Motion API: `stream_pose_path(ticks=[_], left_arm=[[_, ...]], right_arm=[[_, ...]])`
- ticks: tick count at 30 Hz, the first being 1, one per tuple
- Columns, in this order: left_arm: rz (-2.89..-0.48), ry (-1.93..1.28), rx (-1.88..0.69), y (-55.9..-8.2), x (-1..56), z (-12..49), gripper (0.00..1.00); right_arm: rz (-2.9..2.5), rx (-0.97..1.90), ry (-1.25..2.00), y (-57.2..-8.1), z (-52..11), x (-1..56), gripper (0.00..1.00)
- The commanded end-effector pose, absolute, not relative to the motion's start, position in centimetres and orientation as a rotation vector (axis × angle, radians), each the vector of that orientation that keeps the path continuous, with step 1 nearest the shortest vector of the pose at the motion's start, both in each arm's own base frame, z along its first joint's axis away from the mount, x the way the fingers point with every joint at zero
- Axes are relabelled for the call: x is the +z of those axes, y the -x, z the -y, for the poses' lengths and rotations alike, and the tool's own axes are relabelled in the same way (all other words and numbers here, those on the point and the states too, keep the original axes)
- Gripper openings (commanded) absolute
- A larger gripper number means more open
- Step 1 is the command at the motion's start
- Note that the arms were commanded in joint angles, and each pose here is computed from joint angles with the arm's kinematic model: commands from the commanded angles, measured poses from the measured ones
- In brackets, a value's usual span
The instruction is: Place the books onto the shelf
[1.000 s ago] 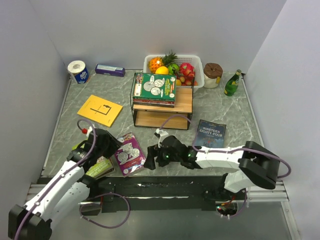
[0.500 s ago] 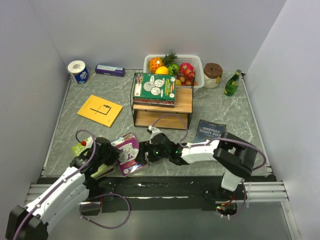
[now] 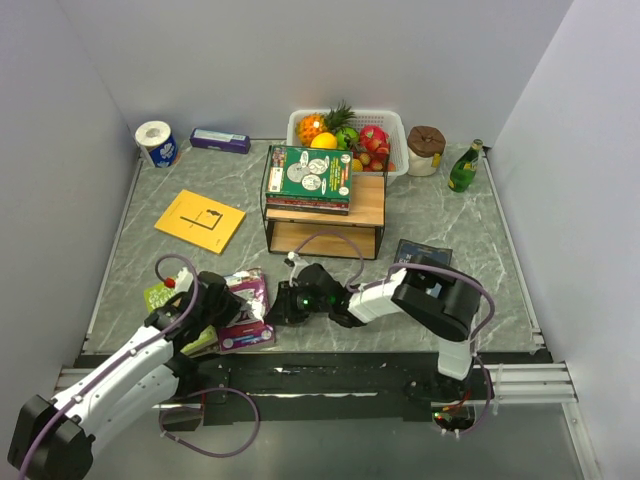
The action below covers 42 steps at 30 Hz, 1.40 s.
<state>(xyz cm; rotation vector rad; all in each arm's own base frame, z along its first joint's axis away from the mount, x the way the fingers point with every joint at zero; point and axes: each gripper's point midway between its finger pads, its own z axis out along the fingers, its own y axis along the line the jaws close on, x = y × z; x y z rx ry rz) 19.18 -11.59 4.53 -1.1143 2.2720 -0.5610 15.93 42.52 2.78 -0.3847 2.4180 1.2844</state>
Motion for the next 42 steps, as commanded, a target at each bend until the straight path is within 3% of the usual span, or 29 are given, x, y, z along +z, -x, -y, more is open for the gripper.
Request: stream_pose_path(ticks=[1,3,8,15,20,25,30,33,37,38,42], left_arm=[[-2.351,1.099,-0.478,-17.4,2.6,10.8,0.42],[-2.357,1.092,-0.477,-17.3,2.5,10.8,0.42],[-2.31,1.103,-0.432,-17.7,3.4,9.9,0.41],[-2.078,1.106,-0.2,-20.8,11.2,5.7,0.52],[-2.21,1.129,0.043,-20.7,8.4,5.4,0.48],[-2.18,1.141,0.247,-21.6,7.2,3.5,0.46],[-2.239,1.16,0.309,-22.6,6.1,3.2,0.31],[-2.286,1.167,0.351,-22.2,4.7,2.8,0.27],[-2.362,1.133,0.289,-22.9,2.9,3.8,0.17],[-2.383,1.122,0.272,-22.9,2.4,4.2,0.1],[-2.563,1.059,0.057,-22.1,-0.5,7.9,0.01]], right_arm=[[-2.498,1.409,0.443,-12.5,-42.6,1.2,0.11],[-2.493,1.413,0.436,-12.5,-42.4,1.4,0.01],[-2.447,1.361,0.423,-12.6,-40.6,2.7,0.0],[-2.429,1.222,0.398,-12.9,-37.1,3.5,0.0],[-2.402,1.193,0.375,-12.5,-35.2,3.7,0.0],[-2.388,1.182,0.387,-12.0,-34.1,4.0,0.0],[-2.346,1.211,0.441,-11.7,-34.4,5.1,0.0],[-2.317,1.216,0.478,-11.6,-34.8,5.9,0.0],[-2.269,1.246,0.489,-11.7,-35.2,7.4,0.0],[-2.262,1.249,0.497,-11.6,-35.2,7.6,0.0],[-2.212,1.263,0.509,-11.7,-35.1,9.0,0.0]])
